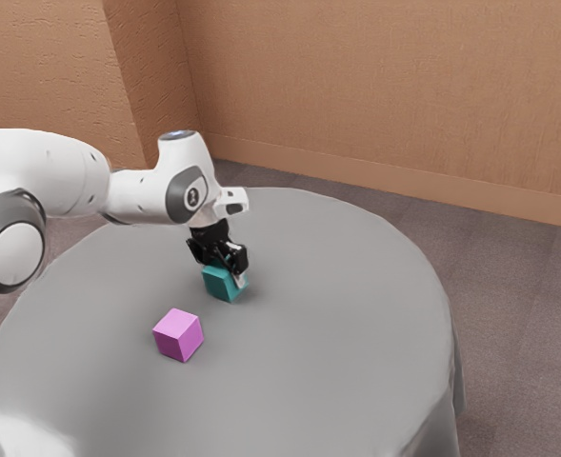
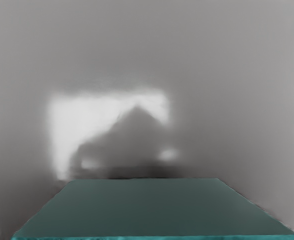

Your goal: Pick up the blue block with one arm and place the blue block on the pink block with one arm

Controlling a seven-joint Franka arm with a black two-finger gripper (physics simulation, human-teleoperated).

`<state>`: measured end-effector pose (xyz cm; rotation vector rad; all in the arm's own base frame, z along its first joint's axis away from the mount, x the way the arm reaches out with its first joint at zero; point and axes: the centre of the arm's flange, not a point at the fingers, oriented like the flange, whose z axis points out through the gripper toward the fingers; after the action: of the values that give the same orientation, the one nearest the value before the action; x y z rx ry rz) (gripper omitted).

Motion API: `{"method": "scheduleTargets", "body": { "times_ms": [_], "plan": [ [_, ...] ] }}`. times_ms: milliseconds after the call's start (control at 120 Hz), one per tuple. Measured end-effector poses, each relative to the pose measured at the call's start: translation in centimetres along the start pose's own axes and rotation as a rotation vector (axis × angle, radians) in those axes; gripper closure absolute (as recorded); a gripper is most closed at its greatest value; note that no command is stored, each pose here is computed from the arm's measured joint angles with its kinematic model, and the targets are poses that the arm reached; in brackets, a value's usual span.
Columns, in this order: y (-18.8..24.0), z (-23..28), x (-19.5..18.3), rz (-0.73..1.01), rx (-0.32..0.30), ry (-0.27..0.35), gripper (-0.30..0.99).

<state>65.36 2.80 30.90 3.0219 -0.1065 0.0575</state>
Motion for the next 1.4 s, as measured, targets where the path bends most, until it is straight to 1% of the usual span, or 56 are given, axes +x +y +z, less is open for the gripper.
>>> {"method": "scheduleTargets", "body": {
  "times_ms": [75, 158, 342, 483, 567, 658, 708, 867, 958, 1067, 1217, 1400],
  "plan": [
    [0.5, -4.0, -3.7, -0.023, -0.004, 0.018, 0.38],
    [1.2, -5.5, -5.9, -0.044, -0.007, 0.022, 0.38],
    [2.5, -6.4, -9.8, -0.094, -0.014, 0.004, 0.39],
    [3.0, -4.9, -12.4, -0.135, -0.018, -0.043, 0.39],
    [3.2, -4.5, -13.4, -0.154, -0.018, -0.058, 0.39],
    [3.3, -4.4, -13.9, -0.162, -0.007, -0.066, 0.39],
    [3.3, -4.0, -14.0, -0.157, 0.01, -0.075, 0.39],
    [2.8, -3.5, -12.9, -0.144, 0.05, -0.083, 0.39],
    [2.0, -3.3, -12.9, -0.108, 0.098, -0.09, 0.39],
    [1.1, -3.1, -12.1, -0.086, 0.128, -0.093, 0.39],
    [1.2, -2.4, -11.3, -0.06, 0.141, -0.1, 0.39],
    [1.8, -2.5, -11.1, -0.058, 0.13, -0.09, 0.39]
  ]
}}
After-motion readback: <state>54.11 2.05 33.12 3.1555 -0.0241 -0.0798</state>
